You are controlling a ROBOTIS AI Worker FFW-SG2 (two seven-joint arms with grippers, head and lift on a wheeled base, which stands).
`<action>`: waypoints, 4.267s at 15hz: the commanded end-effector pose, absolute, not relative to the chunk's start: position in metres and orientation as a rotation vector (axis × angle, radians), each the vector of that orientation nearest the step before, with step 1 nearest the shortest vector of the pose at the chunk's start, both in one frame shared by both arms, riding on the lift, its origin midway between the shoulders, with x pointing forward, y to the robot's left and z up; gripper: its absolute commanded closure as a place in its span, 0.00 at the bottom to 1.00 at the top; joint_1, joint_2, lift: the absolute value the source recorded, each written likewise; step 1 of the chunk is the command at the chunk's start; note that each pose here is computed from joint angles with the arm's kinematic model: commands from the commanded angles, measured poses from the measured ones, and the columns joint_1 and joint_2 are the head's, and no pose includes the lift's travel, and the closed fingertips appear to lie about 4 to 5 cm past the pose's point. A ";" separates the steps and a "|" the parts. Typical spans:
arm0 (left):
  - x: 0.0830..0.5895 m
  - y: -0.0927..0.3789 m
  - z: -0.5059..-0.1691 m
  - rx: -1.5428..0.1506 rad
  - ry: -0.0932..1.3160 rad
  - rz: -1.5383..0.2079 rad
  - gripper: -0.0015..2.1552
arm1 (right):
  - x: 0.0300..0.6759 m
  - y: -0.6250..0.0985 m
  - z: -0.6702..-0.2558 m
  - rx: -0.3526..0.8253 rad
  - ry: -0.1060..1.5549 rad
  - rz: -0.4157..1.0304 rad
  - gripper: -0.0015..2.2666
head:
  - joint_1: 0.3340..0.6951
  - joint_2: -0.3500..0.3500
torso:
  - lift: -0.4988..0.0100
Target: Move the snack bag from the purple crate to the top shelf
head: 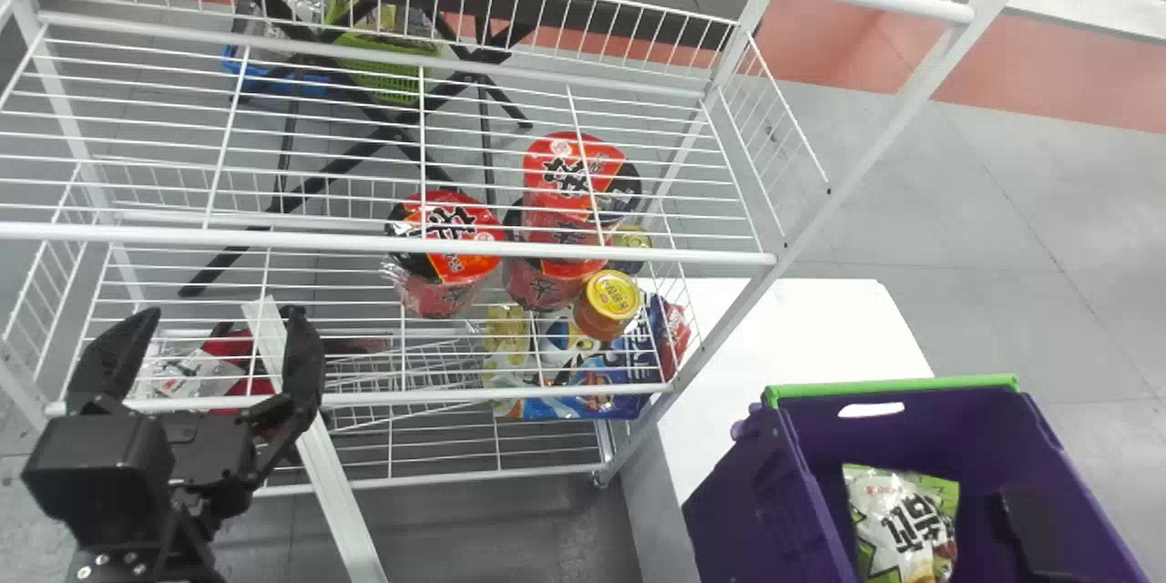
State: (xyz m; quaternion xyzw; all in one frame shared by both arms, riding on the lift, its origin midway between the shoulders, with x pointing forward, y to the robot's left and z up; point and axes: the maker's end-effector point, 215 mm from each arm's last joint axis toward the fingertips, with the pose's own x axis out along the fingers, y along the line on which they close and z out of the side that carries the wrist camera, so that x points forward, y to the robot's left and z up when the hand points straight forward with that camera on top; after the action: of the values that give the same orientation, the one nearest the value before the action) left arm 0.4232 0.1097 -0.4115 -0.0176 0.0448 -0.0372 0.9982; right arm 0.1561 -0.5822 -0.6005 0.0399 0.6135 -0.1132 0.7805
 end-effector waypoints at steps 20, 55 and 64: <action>0.421 0.120 -0.413 -0.012 0.089 -0.038 0.02 | 0.184 -0.561 -0.502 0.131 1.114 -0.234 0.82 | 1.00 0.00 | 0.37; 0.409 0.119 -0.410 0.068 0.139 -0.009 0.02 | 0.234 -0.507 -0.440 0.150 0.953 -0.131 0.82 | 1.00 0.00 | 0.64; 0.408 0.119 -0.413 0.078 0.153 -0.009 0.02 | 0.238 -0.504 -0.439 0.150 0.948 -0.121 0.82 | 1.00 0.00 | 0.71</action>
State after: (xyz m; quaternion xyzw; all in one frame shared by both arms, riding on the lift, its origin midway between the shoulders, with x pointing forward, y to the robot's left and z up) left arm 0.4079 0.1193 -0.4131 0.0388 0.0765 -0.0045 0.9963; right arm 0.2388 -0.5041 -0.4390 0.0710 0.4552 -0.0580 0.8856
